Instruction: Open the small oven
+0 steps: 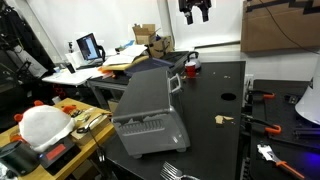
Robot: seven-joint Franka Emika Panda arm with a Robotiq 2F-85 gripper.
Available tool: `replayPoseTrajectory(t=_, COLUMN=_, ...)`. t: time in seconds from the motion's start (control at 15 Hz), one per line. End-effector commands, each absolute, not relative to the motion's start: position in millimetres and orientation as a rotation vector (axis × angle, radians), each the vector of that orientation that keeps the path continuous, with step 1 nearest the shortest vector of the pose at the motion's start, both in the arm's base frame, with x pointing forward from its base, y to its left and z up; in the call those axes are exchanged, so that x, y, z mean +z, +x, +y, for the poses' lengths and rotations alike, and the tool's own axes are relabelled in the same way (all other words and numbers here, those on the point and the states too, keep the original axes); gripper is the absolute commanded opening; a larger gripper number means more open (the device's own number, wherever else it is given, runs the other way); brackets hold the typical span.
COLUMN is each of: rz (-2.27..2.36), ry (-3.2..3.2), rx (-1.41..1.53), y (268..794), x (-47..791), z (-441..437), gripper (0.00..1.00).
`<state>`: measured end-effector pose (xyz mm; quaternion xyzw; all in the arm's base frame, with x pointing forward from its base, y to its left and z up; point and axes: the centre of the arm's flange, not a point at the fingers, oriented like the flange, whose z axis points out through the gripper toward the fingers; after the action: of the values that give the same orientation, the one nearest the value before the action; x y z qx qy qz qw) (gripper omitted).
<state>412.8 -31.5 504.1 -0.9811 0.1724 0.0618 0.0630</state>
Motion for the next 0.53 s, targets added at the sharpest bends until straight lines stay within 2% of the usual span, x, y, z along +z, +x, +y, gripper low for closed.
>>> replayPoseTrajectory(t=0.0, rz=0.609, ry=-2.955, rx=0.223, y=418, x=492, z=-18, gripper=1.0)
replayPoseTrajectory(t=0.47, rz=0.668, ry=-2.969, rx=0.226, y=435, x=465, z=17, gripper=1.0)
